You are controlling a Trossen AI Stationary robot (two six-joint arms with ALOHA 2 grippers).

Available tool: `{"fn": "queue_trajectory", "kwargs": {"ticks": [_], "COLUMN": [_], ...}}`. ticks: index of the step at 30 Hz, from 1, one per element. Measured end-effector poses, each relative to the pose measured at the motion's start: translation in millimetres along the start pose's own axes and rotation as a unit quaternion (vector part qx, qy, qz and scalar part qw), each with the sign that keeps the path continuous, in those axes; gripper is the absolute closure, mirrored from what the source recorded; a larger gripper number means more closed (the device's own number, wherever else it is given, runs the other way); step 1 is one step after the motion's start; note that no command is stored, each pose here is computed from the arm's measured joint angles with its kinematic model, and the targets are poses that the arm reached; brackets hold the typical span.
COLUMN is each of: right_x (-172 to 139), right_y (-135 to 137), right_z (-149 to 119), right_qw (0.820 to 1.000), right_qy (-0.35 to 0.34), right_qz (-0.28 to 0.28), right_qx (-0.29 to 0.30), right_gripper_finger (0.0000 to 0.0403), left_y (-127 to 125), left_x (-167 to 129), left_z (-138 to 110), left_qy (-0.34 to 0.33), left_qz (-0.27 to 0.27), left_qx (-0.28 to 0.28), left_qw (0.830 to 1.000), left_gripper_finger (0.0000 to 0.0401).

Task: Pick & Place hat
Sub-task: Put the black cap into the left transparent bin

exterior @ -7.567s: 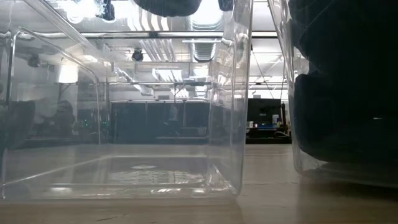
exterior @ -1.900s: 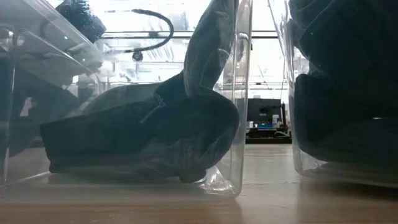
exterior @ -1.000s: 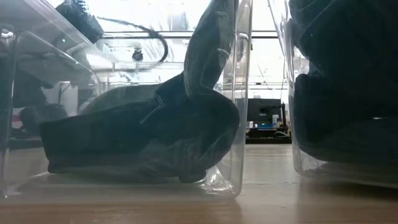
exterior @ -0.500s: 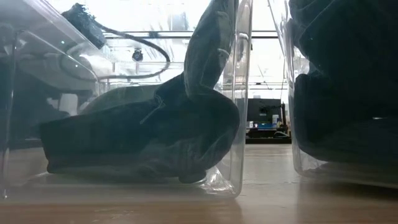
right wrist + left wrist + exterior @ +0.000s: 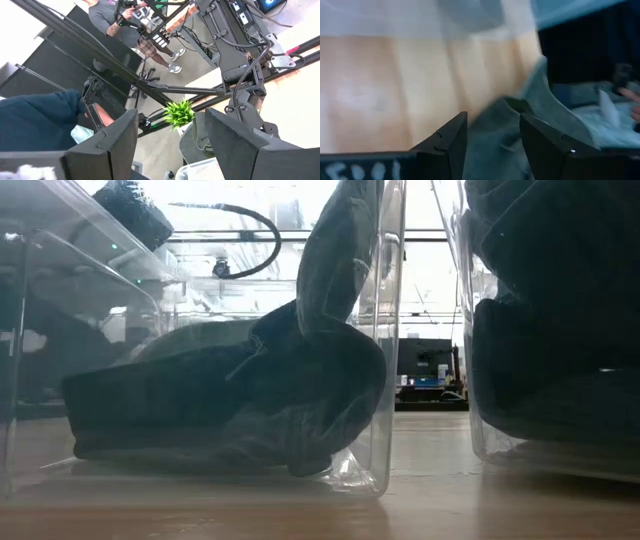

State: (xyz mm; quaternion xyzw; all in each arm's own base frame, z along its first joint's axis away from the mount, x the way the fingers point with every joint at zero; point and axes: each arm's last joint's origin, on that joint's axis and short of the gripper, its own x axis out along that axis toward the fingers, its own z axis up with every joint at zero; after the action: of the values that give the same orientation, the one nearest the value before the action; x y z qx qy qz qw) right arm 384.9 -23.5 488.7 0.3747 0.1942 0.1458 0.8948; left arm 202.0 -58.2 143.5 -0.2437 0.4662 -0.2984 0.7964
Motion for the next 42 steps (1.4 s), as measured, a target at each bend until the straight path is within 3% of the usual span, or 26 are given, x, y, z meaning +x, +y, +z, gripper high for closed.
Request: {"fn": "queue_trajectory", "kwargs": {"ticks": [6, 18, 23, 33, 37, 42], "right_x": [-0.2, -0.1, 0.3, 0.9, 0.8, 0.8], "right_y": [-0.2, -0.6, -1.0, -1.5, -1.7, -1.6], "right_z": [0.2, 0.5, 0.5, 0.4, 0.6, 0.6], "right_qw": [1.0, 1.0, 1.0, 1.0, 1.0, 1.0], "right_qy": [0.0, -0.006, -0.006, -0.005, -0.006, -0.006], "right_qz": [-0.001, -0.007, -0.008, -0.008, -0.008, -0.008], "right_qx": [-0.002, -0.001, 0.007, 0.004, 0.0, -0.003], "right_gripper_finger": [0.0179, 0.0179, 0.0179, 0.0179, 0.0179, 0.0179], "left_y": [-5.3, -9.6, -5.4, -15.5, -15.3, -15.5], "left_x": [0.6, 10.9, 17.8, 32.3, 34.0, 33.3], "left_z": [2.2, 1.7, 0.0, 3.4, 4.5, 6.8], "left_qy": [0.01, -0.004, 0.002, 0.033, 0.033, 0.023], "left_qz": [-0.033, 0.002, 0.024, -0.03, -0.023, -0.003], "left_qx": [0.017, 0.092, 0.068, 0.079, 0.07, 0.051], "left_qw": [0.999, 0.996, 0.997, 0.996, 0.997, 0.998], "left_gripper_finger": [0.0229, 0.0229, 0.0229, 0.0231, 0.0269, 0.0383]}}
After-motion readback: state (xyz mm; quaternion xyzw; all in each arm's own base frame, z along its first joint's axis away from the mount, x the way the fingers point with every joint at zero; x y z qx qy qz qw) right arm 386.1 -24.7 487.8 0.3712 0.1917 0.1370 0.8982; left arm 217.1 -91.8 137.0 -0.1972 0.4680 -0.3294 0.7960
